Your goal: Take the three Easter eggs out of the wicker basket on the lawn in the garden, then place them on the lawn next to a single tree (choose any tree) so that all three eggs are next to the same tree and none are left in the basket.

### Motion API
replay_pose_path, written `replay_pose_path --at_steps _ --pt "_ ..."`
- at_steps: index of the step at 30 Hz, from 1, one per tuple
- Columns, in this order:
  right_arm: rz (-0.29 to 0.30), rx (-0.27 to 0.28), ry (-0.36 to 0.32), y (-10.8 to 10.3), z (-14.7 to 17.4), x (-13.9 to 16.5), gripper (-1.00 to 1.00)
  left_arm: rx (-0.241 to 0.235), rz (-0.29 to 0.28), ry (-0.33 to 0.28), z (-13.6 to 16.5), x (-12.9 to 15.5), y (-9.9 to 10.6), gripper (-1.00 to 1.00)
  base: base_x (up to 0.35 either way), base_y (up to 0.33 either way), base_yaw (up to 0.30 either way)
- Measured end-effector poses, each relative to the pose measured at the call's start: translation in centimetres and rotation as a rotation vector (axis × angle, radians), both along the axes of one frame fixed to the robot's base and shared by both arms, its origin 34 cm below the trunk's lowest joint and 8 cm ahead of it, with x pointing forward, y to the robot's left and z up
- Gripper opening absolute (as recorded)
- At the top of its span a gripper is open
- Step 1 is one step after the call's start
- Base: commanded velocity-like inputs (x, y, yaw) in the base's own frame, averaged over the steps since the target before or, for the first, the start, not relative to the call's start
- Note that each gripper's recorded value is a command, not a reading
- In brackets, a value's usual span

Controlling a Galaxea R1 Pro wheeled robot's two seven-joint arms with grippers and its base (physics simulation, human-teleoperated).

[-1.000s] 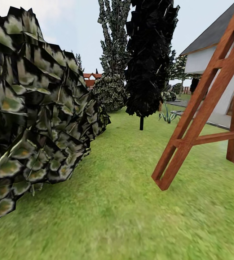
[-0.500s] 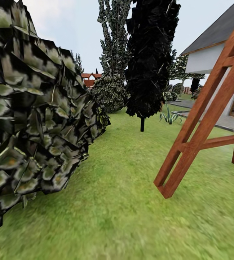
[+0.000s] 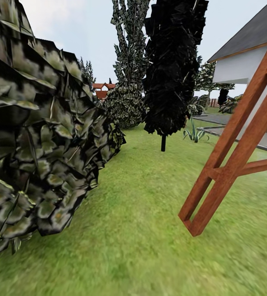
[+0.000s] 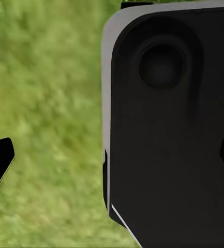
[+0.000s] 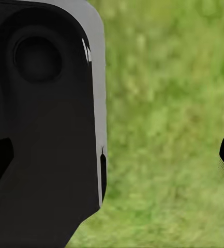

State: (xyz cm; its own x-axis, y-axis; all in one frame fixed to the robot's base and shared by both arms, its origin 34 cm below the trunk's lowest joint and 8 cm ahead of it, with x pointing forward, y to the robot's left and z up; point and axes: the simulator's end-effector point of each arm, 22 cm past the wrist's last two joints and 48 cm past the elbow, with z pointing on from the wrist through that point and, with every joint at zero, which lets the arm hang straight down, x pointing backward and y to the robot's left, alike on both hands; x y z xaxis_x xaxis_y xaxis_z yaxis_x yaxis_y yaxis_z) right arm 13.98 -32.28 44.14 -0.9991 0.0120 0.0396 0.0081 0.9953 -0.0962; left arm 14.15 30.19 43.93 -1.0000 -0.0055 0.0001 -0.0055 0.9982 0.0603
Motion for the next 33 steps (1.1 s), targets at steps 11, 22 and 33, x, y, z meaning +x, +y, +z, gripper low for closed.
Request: replay_pose_path --at_steps 11,22,33 --pt "0.000 0.000 0.000 0.00 0.00 0.00 1.00 0.000 0.000 0.000 0.00 -0.01 0.00 1.00 0.334 0.000 0.000" --pt "0.000 0.000 0.000 0.00 0.00 0.01 1.00 0.000 0.000 0.000 0.00 -0.01 0.00 1.00 0.334 0.000 0.000" --pt "0.000 0.000 -0.001 0.00 0.00 0.07 1.00 0.000 0.000 0.001 0.00 -0.02 0.00 1.00 0.334 0.000 0.000"
